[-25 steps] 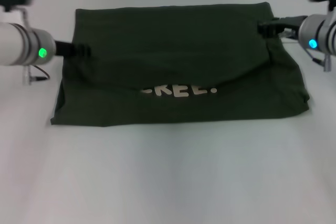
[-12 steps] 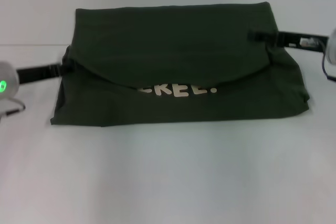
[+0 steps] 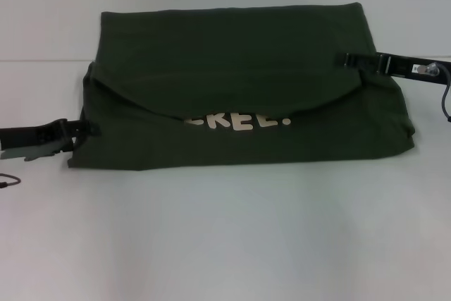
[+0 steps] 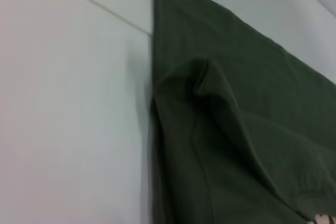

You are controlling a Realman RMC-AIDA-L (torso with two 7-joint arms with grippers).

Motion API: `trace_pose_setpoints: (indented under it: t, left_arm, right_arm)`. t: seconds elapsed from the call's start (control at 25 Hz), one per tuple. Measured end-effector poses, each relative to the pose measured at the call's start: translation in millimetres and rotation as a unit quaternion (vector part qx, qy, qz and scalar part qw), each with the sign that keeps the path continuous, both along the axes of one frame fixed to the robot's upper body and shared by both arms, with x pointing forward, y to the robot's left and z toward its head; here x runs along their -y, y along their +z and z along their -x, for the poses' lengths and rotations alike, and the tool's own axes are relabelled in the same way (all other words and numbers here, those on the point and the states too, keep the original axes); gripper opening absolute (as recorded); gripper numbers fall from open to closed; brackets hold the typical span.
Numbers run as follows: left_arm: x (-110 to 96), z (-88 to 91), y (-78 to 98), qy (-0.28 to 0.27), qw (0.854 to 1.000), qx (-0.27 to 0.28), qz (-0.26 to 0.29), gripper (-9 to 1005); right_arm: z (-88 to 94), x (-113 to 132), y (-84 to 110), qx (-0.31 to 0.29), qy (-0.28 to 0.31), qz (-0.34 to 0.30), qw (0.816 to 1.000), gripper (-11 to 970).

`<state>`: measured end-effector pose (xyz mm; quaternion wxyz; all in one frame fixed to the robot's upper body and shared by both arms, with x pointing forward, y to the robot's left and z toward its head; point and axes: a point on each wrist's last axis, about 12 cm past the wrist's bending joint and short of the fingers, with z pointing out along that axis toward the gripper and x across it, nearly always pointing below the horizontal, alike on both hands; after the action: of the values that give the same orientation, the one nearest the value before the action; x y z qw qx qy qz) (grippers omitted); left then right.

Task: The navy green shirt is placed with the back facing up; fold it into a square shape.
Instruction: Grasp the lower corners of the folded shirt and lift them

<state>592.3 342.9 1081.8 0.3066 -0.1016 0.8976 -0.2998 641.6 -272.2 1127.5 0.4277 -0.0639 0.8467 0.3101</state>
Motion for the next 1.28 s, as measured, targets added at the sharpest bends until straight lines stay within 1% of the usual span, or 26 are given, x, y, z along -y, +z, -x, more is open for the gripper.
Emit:
trace_pose_setpoints:
  t: [0.32,0.52,0.8,1.04,1.24,1.28]
  left_arm:
    - [8.3,1.8,-4.8,-0.010,1.000,-0.009,0.007,765]
    - [8.2,2.4,-9.0,-0.006,1.000,-0.016,0.000,759]
    - [8.4,2.1,-6.3,-0.020,1.000,-0.015,-0.002,750]
    - [7.9,3.3,-6.3,-0.024,1.000,-0.015,-0.003,565]
    - [3.6,2.9,-3.8,-0.027,0.999,-0.003,-0.017,323]
    - [2.9,2.5,-3.0,-0.030,0.999,0.000,-0.021,254]
  right_arm:
    - [0.3,0.0,-0.3,0.000,0.000,-0.001,1.000,937]
    - [0.8,1.7,-0.5,0.000,-0.003,-0.003,1.000,936]
    - [1.0,4.4,0.2,0.004,-0.010,-0.010,1.000,933]
    - [-0.1,1.1,2.0,0.005,-0.002,-0.009,1.000,932]
    - [1.7,-0.3,4.1,-0.005,0.019,-0.010,1.000,930]
    - [2.6,0.5,4.8,-0.011,0.025,-0.009,1.000,930]
